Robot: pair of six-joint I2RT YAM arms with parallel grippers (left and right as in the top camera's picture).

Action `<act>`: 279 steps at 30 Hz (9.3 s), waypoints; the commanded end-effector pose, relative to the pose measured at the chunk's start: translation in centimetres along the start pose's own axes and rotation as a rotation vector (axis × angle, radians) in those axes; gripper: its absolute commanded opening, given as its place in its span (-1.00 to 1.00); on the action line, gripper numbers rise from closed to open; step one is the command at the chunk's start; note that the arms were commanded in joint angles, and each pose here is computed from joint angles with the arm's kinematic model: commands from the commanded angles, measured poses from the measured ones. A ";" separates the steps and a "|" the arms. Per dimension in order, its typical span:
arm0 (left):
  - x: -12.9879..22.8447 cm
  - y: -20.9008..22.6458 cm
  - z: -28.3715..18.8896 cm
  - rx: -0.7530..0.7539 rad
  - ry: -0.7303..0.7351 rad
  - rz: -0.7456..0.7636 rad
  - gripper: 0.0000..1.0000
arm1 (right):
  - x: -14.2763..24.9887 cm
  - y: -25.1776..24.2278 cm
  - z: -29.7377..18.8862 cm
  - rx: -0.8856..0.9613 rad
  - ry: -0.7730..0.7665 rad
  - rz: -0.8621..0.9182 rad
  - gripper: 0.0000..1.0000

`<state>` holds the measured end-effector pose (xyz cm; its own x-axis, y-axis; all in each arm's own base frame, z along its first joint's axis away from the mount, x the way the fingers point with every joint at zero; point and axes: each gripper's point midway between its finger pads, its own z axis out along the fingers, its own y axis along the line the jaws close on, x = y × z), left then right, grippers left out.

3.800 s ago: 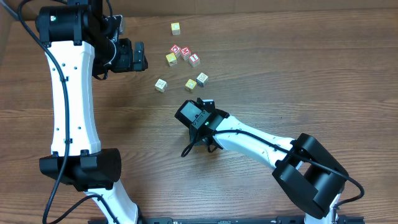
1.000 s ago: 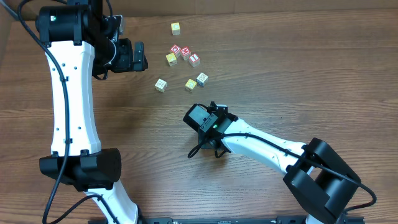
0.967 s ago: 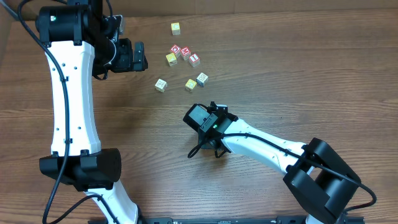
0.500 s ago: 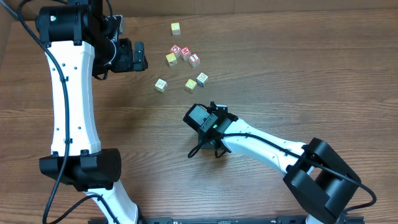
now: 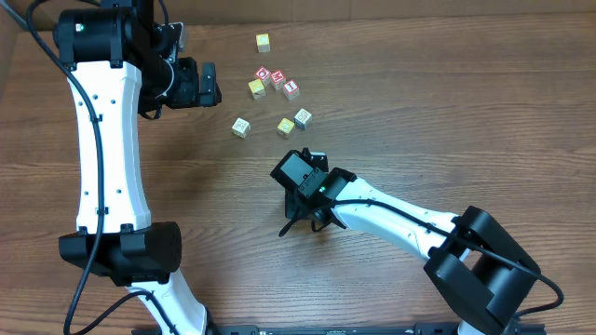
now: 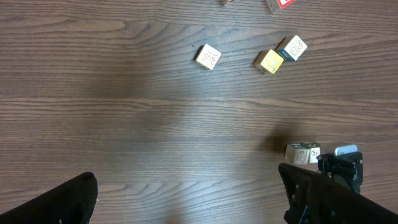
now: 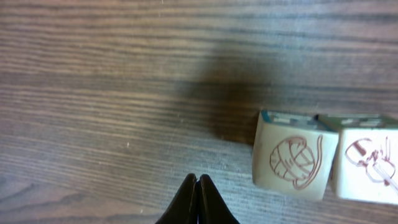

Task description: Flip 5 blocks

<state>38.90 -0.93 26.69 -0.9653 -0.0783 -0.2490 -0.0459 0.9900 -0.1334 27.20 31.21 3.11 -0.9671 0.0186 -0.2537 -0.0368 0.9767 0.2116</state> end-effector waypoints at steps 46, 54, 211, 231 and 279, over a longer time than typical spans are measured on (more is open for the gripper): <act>0.1 -0.1 0.5 -0.005 0.016 0.015 1.00 | -2.2 0.2 -2.7 0.049 -0.050 -0.085 -0.91; 0.1 -0.1 0.5 -0.005 0.016 0.015 0.99 | -6.7 1.6 -6.1 0.015 -0.139 -0.148 0.33; 0.1 -0.1 0.5 -0.005 0.016 0.015 0.99 | 5.3 4.8 -0.1 0.037 0.129 -0.129 -0.92; 0.1 -0.1 0.5 -0.005 0.016 0.015 0.99 | 1.7 1.9 1.0 0.121 0.000 -0.081 -0.92; 0.1 -0.1 0.5 -0.005 0.016 0.015 1.00 | -1.3 2.7 0.4 0.137 -0.135 -0.113 -0.92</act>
<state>38.90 -0.93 26.69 -0.9653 -0.0783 -0.2490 -0.0459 0.9900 -0.1334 27.99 33.99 2.70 -0.9273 -0.0778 -0.3662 -0.1021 0.9937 0.0472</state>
